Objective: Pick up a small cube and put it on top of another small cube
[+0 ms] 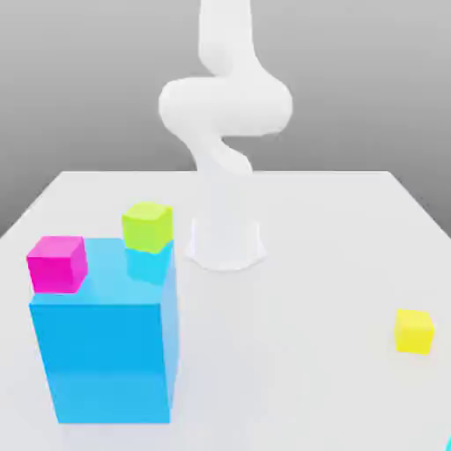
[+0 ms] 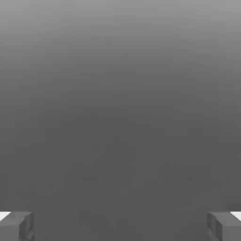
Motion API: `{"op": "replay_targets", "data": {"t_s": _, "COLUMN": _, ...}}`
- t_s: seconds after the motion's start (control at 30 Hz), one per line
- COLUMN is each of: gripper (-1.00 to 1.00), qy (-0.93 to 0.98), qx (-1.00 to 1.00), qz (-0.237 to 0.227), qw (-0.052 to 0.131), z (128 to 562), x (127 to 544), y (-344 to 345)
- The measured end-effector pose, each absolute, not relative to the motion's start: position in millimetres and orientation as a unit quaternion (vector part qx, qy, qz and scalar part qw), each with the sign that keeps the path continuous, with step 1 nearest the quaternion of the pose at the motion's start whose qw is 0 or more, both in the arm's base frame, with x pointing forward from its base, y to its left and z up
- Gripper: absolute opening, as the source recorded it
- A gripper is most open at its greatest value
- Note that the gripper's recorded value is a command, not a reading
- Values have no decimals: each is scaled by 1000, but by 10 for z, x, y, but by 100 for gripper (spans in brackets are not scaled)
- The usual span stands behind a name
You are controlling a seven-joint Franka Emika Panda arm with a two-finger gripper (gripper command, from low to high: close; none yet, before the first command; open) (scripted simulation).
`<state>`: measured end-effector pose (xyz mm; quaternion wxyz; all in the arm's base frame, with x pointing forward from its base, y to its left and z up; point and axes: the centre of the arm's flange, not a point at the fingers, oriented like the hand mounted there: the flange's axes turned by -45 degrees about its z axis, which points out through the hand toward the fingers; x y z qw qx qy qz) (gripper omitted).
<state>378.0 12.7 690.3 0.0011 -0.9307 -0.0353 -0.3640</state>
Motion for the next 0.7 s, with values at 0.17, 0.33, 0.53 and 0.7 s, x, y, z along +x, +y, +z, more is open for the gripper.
{"op": "replay_targets", "data": {"t_s": 0.17, "gripper": 0, "qy": -123, "qx": -942, "qz": -311, "qw": -2, "z": 6404, "x": 4379, "y": 458}}
{"op": "replay_targets", "data": {"t_s": 0.33, "gripper": 0, "qy": -210, "qx": -943, "qz": -259, "qw": -3, "z": 5815, "x": 4865, "y": 853}}
{"op": "replay_targets", "data": {"t_s": 0.53, "gripper": 0, "qy": -314, "qx": -929, "qz": -195, "qw": -5, "z": 4983, "x": 5290, "y": 1395}}
{"op": "replay_targets", "data": {"t_s": 0.7, "gripper": 0, "qy": -403, "qx": -904, "qz": -141, "qw": -4, "z": 4202, "x": 5473, "y": 1928}}
